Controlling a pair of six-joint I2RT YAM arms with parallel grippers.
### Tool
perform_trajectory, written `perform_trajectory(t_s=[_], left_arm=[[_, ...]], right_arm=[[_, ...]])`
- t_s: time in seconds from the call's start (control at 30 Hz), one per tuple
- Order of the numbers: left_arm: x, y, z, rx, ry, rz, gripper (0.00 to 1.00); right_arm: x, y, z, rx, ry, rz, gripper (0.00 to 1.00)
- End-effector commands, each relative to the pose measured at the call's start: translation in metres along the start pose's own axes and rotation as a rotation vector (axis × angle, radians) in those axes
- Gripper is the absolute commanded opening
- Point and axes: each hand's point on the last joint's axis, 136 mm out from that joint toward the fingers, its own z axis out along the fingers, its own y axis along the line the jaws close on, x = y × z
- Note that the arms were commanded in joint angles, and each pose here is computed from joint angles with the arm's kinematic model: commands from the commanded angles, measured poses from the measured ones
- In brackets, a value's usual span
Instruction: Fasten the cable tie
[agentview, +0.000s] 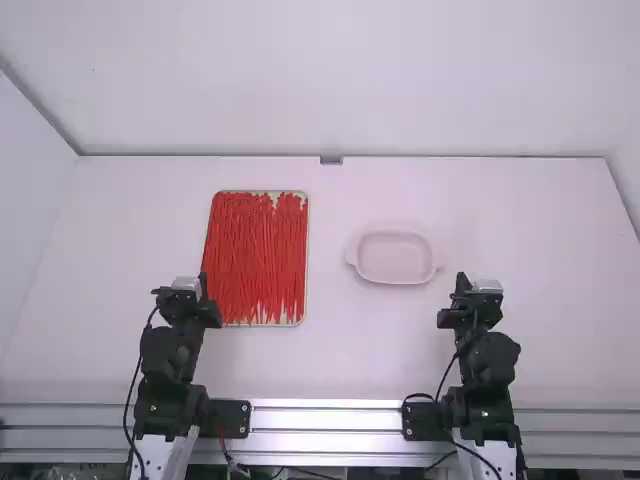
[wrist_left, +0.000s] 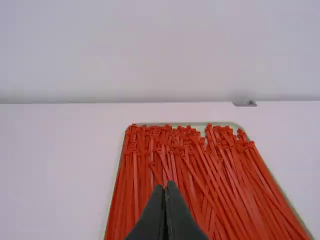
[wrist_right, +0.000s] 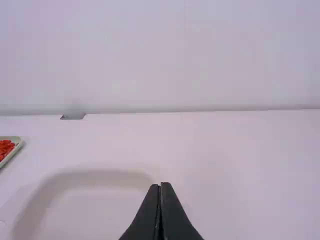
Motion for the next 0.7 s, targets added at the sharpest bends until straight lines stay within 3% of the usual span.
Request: perform_trajectory(t_s=[0.0, 0.4, 0.67], left_arm=[[0.0, 0.0, 0.0, 0.0, 0.0, 0.0, 0.0], [-0.008, -0.001, -0.001, 0.009, 0.017, -0.009, 0.06], [-0.016, -0.004, 0.0, 0.026, 0.076, -0.024, 0.16]], right_arm=[[0.0, 0.0, 0.0, 0.002, 0.0, 0.003, 0.0], [-0.007, 0.001, 0.001, -0.008, 0.014, 0.008, 0.06], [-0.016, 0.005, 0.005, -0.029, 0.065, 0.015, 0.16]])
